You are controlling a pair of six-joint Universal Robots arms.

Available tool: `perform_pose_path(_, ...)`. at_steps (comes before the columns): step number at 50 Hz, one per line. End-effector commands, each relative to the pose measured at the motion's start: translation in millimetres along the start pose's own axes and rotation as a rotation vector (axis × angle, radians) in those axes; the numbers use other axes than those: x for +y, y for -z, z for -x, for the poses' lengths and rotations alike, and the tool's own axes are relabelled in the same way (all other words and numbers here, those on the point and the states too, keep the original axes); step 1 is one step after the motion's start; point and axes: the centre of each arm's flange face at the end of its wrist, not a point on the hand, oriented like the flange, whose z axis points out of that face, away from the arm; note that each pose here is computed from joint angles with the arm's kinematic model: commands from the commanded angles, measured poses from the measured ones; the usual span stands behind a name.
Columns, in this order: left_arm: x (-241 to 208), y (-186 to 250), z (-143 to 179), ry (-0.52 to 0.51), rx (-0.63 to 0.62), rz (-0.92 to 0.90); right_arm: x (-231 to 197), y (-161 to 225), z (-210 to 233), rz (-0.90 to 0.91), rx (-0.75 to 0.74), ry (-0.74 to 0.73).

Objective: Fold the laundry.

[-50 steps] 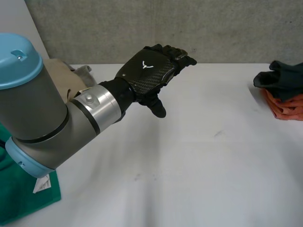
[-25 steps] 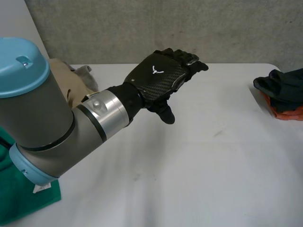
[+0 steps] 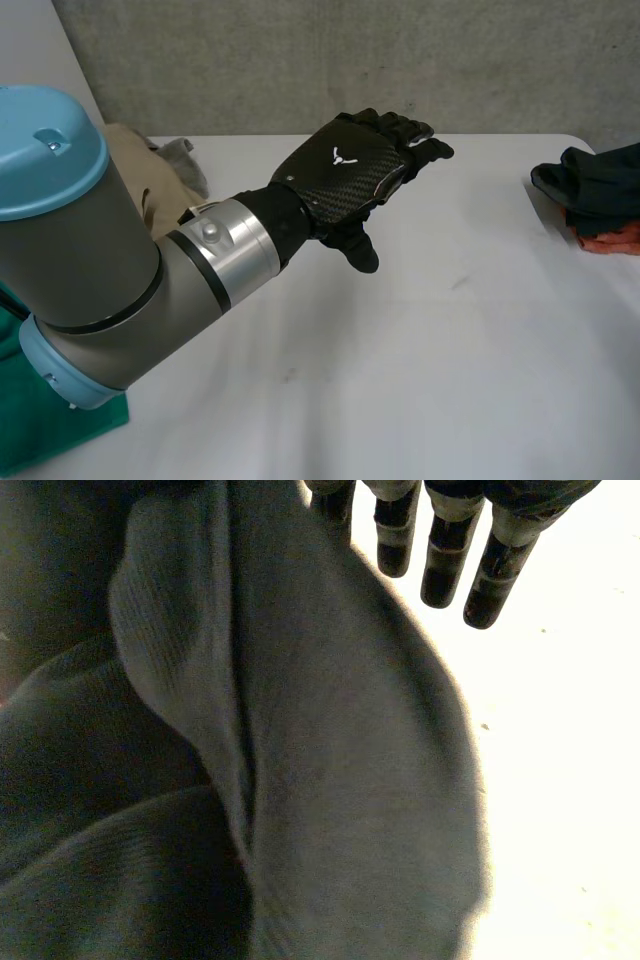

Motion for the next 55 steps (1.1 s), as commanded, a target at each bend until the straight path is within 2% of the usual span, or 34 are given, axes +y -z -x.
perform_pose_path(1, -1.5, 3.3, -1.4, 0.0, 0.003, 0.0, -24.1, 52.0, -49.6, 0.104, 0.121, 0.029)
perform_pose_path(6, -3.5, 4.4, -1.5, 0.0, 0.002, -0.004, -29.1, 84.3, -92.4, 0.173, 0.216, 0.103)
perform_pose_path(10, -4.8, 6.5, -1.6, -0.001, 0.0, -0.005, -43.6, 102.8, -126.8, 0.227, 0.278, 0.199)
perform_pose_path(11, -6.9, 8.0, -2.1, -0.002, 0.001, -0.009, -51.1, 106.9, -140.1, 0.241, 0.308, 0.261)
perform_pose_path(18, -14.3, 12.3, -0.5, -0.011, -0.01, -0.026, -108.6, 105.7, -188.5, 0.267, 0.556, 0.561)
perform_pose_path(20, -16.7, 12.9, 0.9, -0.015, -0.014, -0.032, -120.8, 103.2, -190.5, 0.258, 0.592, 0.585)
perform_pose_path(25, -23.4, 15.5, 5.4, -0.029, -0.034, -0.05, -171.1, 56.0, -134.3, 0.105, 0.524, 0.53)
perform_pose_path(28, -27.3, 17.2, 13.2, -0.037, -0.06, -0.06, -194.4, 41.9, -103.9, 0.026, 0.468, 0.469)
perform_pose_path(30, -29.1, 21.2, 37.0, -0.053, -0.164, -0.057, -223.1, 33.7, -53.7, -0.064, 0.359, 0.343)
perform_pose_path(32, -29.2, 24.1, 53.1, -0.063, -0.243, -0.051, -233.4, 32.1, -23.6, -0.102, 0.274, 0.279)
perform_pose_path(33, -30.9, 27.1, 71.0, -0.077, -0.332, -0.053, -240.8, 33.5, 6.9, -0.135, 0.173, 0.226)
perform_pose_path(36, -29.8, 32.0, 101.3, -0.105, -0.48, -0.059, -247.3, 42.0, 54.6, -0.168, 0.003, 0.158)
perform_pose_path(37, -27.5, 36.9, 124.6, -0.134, -0.578, -0.062, -247.9, 50.4, 83.2, -0.176, -0.105, 0.126)
perform_pose_path(39, -21.9, 42.9, 147.9, -0.172, -0.66, -0.049, -245.6, 60.9, 110.5, -0.166, -0.209, 0.094)
perform_pose_path(41, 0.0, 51.2, 180.6, -0.241, -0.739, 0.028, -240.2, 77.0, 147.4, -0.146, -0.337, 0.049)
perform_pose_path(44, 33.6, 60.2, 210.3, -0.312, -0.791, 0.153, -233.8, 99.2, 190.2, -0.085, -0.452, 0.006)
perform_pose_path(45, 58.7, 68.4, 229.8, -0.361, -0.817, 0.25, -232.6, 102.9, 196.2, -0.071, -0.467, 0.007)
perform_pose_path(50, 116.7, 77.7, 256.8, -0.462, -0.784, 0.431, -212.5, 122.5, 224.2, 0.085, -0.52, 0.044)
perform_pose_path(53, 160.2, 70.3, 261.0, -0.469, -0.653, 0.462, -198.1, 131.0, 233.8, 0.192, -0.511, 0.134)
perform_pose_path(55, 172.7, 68.8, 262.4, -0.461, -0.604, 0.455, -194.4, 132.9, 236.3, 0.215, -0.503, 0.181)
